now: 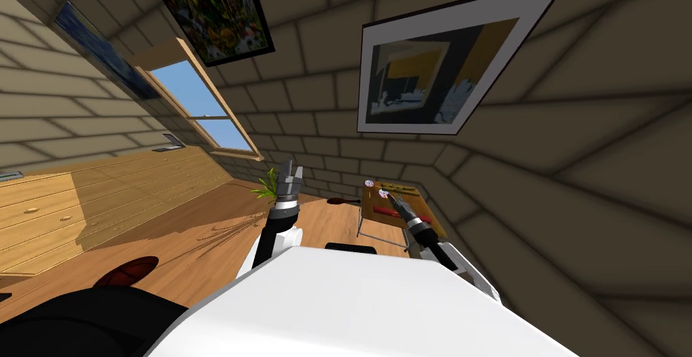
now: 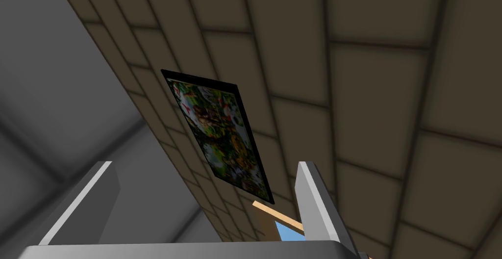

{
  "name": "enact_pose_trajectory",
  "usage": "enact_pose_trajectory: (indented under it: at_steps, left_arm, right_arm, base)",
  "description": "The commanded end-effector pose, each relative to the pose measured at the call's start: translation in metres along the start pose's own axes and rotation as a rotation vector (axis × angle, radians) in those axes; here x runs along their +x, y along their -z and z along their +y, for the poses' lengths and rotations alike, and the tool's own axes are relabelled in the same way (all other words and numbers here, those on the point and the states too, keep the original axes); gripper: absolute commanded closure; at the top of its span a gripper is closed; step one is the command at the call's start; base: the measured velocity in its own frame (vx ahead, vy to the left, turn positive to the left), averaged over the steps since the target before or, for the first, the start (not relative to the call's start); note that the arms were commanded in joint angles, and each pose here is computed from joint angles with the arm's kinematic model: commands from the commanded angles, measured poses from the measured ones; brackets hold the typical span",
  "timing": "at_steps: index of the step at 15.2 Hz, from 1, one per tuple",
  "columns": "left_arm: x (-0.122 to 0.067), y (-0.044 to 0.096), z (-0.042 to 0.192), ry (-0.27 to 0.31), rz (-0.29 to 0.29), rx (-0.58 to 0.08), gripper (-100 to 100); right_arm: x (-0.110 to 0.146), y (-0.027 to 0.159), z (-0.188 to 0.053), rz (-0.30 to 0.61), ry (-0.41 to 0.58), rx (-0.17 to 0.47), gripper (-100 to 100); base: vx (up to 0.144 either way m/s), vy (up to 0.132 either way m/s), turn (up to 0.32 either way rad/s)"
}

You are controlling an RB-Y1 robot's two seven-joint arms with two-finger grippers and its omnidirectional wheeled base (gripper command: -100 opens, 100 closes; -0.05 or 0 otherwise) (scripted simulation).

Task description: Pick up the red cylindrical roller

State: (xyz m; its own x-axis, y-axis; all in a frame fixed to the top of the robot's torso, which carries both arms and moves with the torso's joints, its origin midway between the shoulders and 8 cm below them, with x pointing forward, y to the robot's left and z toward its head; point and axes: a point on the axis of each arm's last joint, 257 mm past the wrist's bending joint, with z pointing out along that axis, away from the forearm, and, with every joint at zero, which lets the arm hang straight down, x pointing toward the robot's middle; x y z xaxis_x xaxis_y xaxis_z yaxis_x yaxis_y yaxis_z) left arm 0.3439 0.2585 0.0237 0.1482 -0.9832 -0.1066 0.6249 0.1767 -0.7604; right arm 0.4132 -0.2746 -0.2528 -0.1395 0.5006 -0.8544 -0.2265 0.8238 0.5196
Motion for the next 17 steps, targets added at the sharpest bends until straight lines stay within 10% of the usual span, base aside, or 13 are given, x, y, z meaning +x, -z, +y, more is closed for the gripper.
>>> enact_pose_trajectory:
  at_steps: [1,17]
  left_arm:
    - [0.000,0.000,0.000,0.000,0.000,0.000,0]
    - [0.000,0.000,0.000,0.000,0.000,0.000,0]
  right_arm:
    - [0.010,0.001,-0.008,0.024,0.025,0.013,-100]
    - [0.099,0.059,-0.146,0.440,0.537,0.141,-100]
  base:
    - [-0.006,0.023,0.044]
    - [-0.004,0.041,0.113]
